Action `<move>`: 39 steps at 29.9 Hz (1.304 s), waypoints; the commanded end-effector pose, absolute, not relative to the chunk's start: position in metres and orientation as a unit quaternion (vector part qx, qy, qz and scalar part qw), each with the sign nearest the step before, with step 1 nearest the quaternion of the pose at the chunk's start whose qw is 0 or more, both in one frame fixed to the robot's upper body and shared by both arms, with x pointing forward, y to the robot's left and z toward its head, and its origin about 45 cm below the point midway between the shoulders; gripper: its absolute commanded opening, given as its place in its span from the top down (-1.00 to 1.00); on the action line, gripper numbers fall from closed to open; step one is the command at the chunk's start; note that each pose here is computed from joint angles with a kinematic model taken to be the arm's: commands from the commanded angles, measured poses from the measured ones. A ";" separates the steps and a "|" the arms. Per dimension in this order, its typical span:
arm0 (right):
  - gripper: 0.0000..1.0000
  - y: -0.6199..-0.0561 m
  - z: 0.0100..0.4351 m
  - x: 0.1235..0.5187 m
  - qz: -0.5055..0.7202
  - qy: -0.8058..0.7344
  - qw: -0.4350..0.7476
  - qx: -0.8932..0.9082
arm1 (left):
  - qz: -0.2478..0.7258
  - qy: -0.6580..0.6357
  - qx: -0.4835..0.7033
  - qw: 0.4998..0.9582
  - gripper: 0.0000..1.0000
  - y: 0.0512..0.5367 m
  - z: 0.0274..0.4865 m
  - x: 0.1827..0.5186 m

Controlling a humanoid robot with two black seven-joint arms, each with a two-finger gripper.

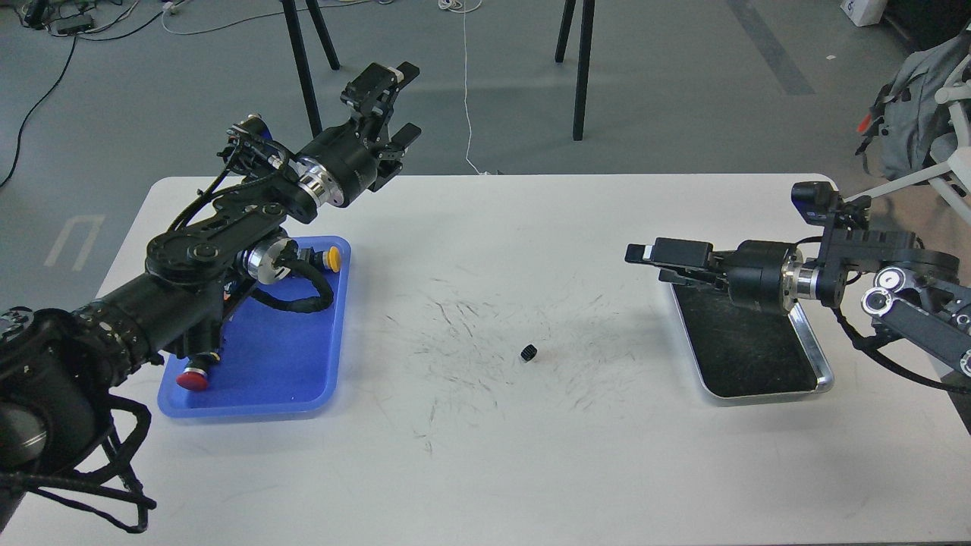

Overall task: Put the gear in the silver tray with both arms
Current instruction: 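Reach the right gripper toward the black gear on the table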

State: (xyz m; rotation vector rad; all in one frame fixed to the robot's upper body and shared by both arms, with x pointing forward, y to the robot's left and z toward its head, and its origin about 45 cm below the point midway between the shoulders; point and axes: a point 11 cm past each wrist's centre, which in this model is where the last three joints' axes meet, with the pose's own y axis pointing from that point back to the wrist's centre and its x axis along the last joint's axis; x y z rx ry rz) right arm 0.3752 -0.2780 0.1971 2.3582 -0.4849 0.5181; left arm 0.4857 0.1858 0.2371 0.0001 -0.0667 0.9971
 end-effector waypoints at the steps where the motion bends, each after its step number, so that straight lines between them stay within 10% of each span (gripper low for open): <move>1: -0.96 -0.268 0.192 0.367 0.224 -0.146 0.350 0.898 | 0.477 -0.032 -0.001 0.878 -0.99 0.185 0.238 0.486; 39: -0.92 -0.159 0.164 0.361 0.386 0.117 0.433 0.806 | 0.489 -0.038 0.005 0.871 -0.99 0.188 0.236 0.487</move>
